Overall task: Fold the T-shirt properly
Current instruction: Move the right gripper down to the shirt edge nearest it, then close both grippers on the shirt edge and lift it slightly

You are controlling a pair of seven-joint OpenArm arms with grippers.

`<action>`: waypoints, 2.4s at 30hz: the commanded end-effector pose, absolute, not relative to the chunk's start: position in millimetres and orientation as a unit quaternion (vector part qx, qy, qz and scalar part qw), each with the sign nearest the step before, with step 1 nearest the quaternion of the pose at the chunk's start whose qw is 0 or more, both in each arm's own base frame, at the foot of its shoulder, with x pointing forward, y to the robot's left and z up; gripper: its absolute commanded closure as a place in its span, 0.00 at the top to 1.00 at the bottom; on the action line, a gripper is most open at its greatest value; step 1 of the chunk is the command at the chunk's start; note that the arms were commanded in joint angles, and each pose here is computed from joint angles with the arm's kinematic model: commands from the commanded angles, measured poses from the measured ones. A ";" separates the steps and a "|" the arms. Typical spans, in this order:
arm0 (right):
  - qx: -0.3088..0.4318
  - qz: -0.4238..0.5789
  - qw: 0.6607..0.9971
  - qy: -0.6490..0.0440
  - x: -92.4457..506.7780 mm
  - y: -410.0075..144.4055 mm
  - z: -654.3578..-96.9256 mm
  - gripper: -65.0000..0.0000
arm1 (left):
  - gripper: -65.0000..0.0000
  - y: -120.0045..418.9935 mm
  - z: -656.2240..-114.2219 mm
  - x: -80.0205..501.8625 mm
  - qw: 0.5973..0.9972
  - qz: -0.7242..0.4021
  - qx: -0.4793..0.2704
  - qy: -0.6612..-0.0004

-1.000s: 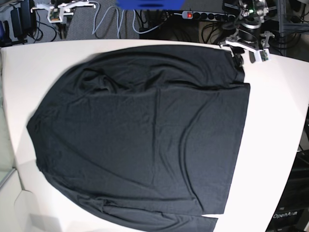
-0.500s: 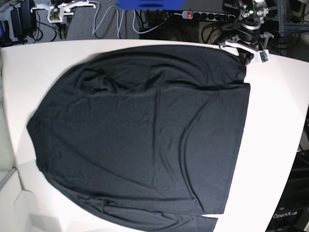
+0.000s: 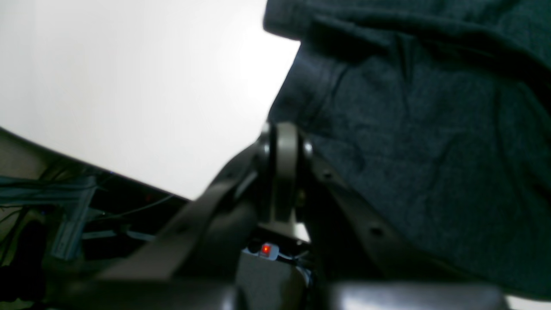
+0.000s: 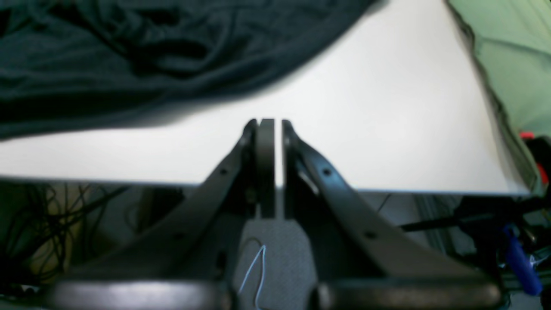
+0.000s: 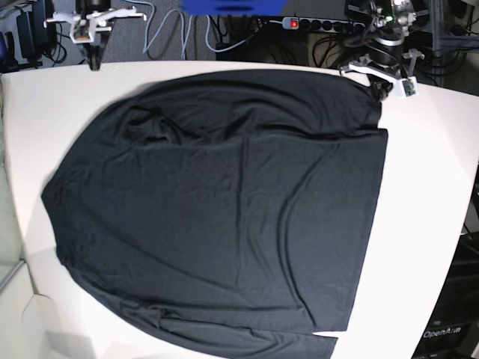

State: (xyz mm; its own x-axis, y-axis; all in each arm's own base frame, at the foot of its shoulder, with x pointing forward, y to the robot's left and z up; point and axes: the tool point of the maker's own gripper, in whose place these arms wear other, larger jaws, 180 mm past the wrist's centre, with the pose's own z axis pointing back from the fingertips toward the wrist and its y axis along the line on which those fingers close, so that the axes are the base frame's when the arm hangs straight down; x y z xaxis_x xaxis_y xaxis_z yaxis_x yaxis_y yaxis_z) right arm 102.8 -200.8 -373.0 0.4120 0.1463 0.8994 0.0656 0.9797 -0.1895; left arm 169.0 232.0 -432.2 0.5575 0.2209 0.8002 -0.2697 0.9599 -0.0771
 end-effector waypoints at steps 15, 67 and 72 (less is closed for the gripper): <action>-0.031 0.006 0.844 -0.535 156.1 -149.8 -366.6 0.33 | 0.00 232.8 -428.3 168.3 0.881 0.135 0.028 -0.453; 0.046 -0.190 0.860 -0.471 199.0 -188.5 -419.9 0.34 | 0.00 233.0 -416.3 174.1 0.875 0.130 0.030 -0.465; 0.052 -0.190 0.867 -0.458 202.9 -186.0 -423.8 0.31 | 0.00 233.3 -416.9 173.7 0.875 0.131 0.031 -0.465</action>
